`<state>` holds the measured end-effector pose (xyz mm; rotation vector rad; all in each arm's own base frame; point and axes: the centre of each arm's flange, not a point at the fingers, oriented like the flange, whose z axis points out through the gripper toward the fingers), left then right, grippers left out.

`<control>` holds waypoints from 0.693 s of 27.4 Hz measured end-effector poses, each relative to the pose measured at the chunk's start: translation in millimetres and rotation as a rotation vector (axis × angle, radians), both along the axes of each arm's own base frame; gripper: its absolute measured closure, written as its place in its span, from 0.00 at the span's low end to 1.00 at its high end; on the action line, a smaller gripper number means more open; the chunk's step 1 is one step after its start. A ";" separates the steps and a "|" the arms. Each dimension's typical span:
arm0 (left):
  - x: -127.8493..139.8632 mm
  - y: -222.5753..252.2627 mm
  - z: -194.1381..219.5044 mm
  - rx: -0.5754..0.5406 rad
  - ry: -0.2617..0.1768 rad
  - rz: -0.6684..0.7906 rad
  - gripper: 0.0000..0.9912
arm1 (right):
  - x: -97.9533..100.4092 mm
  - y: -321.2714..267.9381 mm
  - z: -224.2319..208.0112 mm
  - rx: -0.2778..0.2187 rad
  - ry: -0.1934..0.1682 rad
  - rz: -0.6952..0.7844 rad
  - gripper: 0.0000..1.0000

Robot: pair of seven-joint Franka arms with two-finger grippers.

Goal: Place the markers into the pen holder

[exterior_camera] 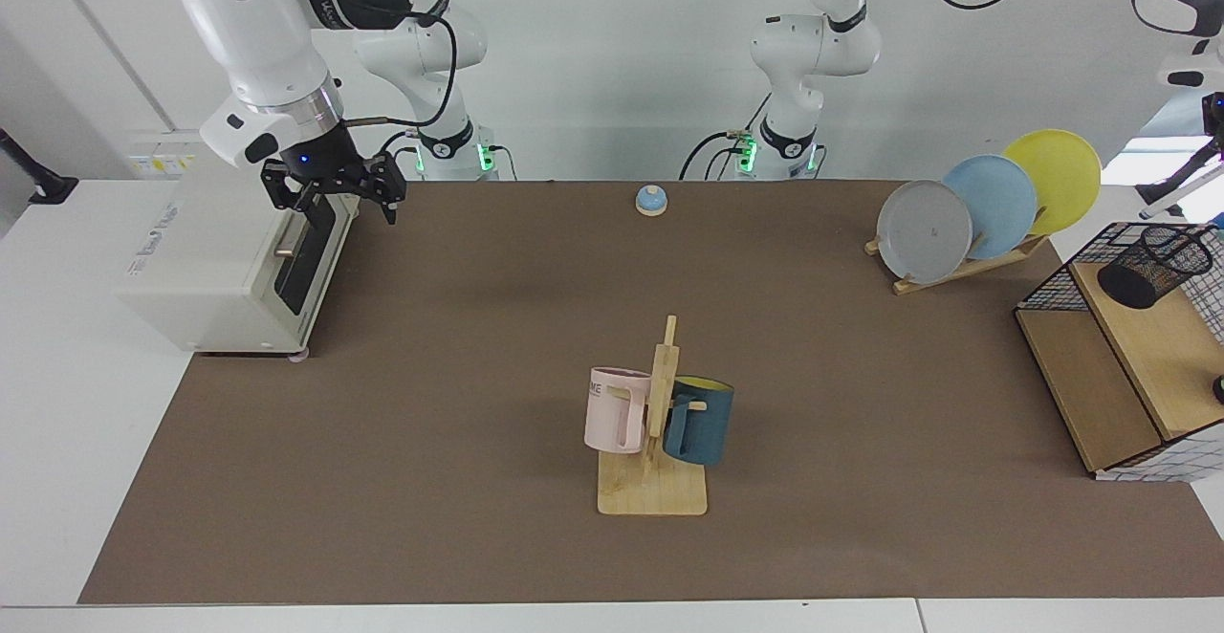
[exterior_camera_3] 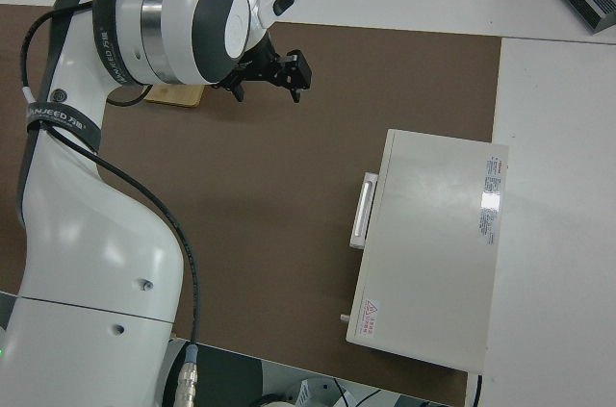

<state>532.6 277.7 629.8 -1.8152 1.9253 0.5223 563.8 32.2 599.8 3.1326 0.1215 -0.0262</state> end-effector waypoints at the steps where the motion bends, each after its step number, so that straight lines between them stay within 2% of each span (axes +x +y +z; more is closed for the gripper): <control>1: 1.3 -0.2 0.9 0.006 -0.005 -0.012 0.84 | 0.0 -0.1 0.0 0.000 0.000 0.000 0.00; 6: 12.5 -2.1 5.2 0.046 -0.040 -0.101 0.84 | 0.0 -0.6 0.0 0.000 0.000 -0.001 0.00; 9: 17.5 -0.3 3.2 0.064 -0.046 -0.132 0.84 | 0.1 -1.3 0.0 0.000 0.000 -0.002 0.00; 19: 27.3 9.7 -30.4 0.071 0.017 -0.143 0.84 | 0.8 -21.9 0.1 0.000 0.000 -0.039 0.00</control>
